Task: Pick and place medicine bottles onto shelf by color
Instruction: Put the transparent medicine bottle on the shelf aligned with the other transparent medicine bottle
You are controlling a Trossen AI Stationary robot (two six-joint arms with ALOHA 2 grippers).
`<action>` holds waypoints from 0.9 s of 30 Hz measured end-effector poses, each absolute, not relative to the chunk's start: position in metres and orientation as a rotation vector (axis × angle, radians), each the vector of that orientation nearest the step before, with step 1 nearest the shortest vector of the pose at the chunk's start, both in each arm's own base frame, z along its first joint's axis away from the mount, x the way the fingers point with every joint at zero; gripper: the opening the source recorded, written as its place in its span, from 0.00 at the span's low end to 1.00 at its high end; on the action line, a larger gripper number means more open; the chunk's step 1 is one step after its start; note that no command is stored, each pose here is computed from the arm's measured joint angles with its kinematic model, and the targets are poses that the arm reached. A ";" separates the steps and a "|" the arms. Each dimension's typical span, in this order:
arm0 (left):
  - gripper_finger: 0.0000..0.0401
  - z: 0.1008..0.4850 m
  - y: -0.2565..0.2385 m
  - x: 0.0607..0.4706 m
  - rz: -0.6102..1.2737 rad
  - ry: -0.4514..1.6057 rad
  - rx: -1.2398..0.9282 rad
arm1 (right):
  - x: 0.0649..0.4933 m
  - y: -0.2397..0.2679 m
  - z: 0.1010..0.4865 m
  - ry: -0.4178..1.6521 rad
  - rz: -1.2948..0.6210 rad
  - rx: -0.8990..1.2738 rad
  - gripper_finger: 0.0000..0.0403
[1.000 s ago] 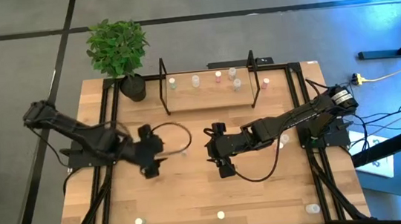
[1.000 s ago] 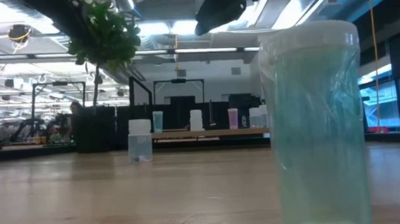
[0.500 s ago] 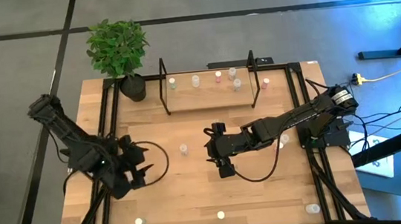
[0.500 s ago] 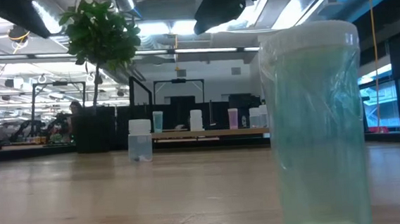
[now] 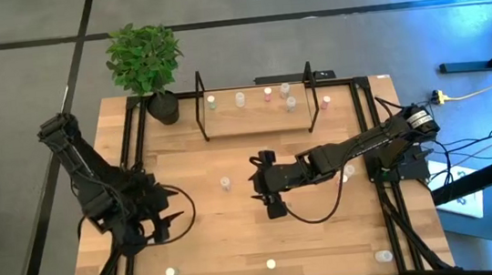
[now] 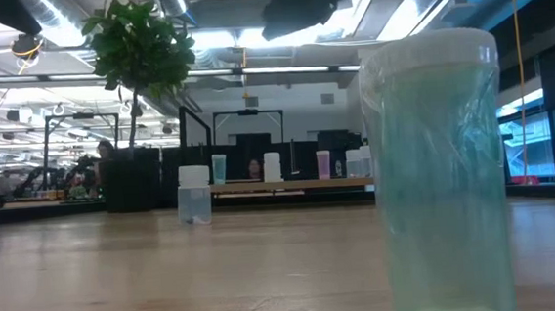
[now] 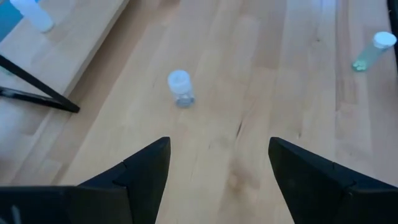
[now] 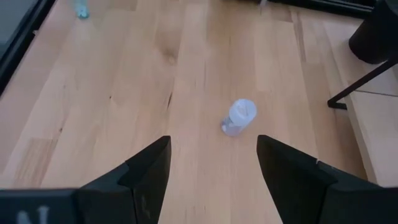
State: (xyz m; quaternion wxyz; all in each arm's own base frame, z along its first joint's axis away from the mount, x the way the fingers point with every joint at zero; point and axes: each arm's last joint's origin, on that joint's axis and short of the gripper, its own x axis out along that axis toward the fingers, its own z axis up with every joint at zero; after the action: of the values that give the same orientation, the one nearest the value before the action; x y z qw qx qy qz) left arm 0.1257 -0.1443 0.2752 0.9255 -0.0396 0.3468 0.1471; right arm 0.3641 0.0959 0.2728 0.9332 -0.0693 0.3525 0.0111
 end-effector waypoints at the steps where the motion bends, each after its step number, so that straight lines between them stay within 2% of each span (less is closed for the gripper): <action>1: 0.66 0.275 -0.145 0.125 0.299 0.706 -0.077 | 0.365 0.096 0.273 0.713 0.024 -0.142 0.60; 12: 0.66 0.276 -0.148 0.121 0.285 0.676 -0.056 | 0.374 0.096 0.284 0.572 0.018 -0.114 0.60; 18: 0.66 0.276 -0.148 0.121 0.290 0.667 -0.050 | 0.381 0.077 0.285 0.542 -0.036 -0.080 0.60; 27: 0.66 0.276 -0.148 0.121 0.295 0.657 -0.048 | 0.415 0.066 0.246 0.515 0.016 -0.062 0.60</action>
State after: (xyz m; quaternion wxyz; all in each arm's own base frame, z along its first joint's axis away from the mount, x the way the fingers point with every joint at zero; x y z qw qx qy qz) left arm 0.1210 -0.1478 0.2764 0.9356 -0.0234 0.3214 0.1443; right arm 0.4150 0.0657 0.2465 0.9665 -0.0305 0.2549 0.0081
